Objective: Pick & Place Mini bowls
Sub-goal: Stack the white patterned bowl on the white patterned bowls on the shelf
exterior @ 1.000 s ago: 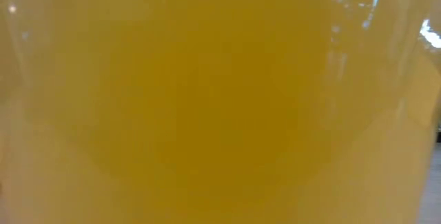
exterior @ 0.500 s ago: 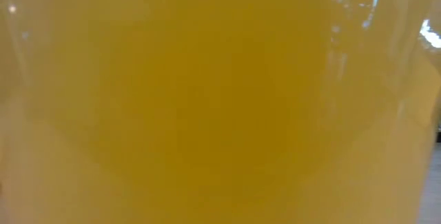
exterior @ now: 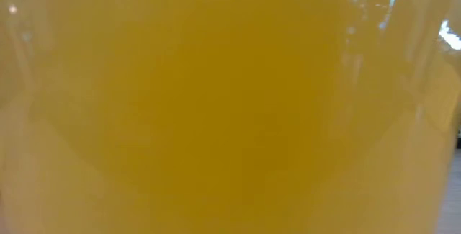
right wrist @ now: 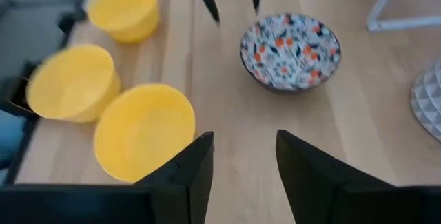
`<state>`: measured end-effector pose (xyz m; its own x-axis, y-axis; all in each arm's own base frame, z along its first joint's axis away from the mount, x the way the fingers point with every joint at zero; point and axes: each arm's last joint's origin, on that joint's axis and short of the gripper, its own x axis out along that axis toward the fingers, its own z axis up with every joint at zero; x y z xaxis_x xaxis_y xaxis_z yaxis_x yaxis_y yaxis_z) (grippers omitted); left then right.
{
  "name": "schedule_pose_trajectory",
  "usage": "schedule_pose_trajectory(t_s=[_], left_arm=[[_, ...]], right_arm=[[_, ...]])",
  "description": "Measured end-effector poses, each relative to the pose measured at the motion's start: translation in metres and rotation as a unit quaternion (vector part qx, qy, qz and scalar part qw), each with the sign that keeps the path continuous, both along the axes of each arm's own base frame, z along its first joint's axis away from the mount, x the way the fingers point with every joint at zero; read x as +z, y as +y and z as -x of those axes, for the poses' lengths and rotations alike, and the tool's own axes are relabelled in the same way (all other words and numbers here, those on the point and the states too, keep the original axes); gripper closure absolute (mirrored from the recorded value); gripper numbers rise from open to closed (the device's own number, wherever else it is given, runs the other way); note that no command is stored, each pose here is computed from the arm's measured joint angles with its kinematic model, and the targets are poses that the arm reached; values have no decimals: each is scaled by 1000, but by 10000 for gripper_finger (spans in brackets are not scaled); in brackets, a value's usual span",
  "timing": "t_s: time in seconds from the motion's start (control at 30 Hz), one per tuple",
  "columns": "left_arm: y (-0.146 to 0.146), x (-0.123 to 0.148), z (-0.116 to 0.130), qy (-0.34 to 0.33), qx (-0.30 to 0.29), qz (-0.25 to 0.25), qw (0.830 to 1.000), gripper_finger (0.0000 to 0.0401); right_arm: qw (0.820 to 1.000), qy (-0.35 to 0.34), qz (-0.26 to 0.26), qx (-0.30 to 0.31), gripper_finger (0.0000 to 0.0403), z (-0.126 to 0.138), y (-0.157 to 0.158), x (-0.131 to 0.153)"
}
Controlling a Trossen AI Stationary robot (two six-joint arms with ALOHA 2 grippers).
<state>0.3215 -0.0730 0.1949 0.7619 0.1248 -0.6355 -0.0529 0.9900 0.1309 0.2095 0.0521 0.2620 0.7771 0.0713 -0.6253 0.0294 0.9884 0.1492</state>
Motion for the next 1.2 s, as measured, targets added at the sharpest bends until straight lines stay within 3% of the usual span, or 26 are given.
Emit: schedule_pose_trajectory(t_s=[0.17, 0.6, 0.73, 0.93, 1.1, 1.2], left_arm=[[1, -22, -12, 10, -19, -30, 999, 190], [14, -56, -22, 54, 5, -34, 998, 197], [13, -57, -22, 61, -8, -49, 997, 246], [13, -57, -22, 63, -21, -65, 996, 376], [11, -49, -25, 50, -24, -63, 996, 369], [6, -29, -31, 22, -32, -63, 997, 365]], right_arm=[[999, -52, -15, 2, 257, 15, -4, -16], [997, -70, 5, 18, 258, 23, -6, -21], [997, -71, 18, 26, 261, 23, -6, -21], [997, -72, 25, 30, 262, 23, -6, -21], [997, -71, 25, 30, 264, 23, -6, -21], [997, -67, 26, 30, 264, 23, -6, -22]])
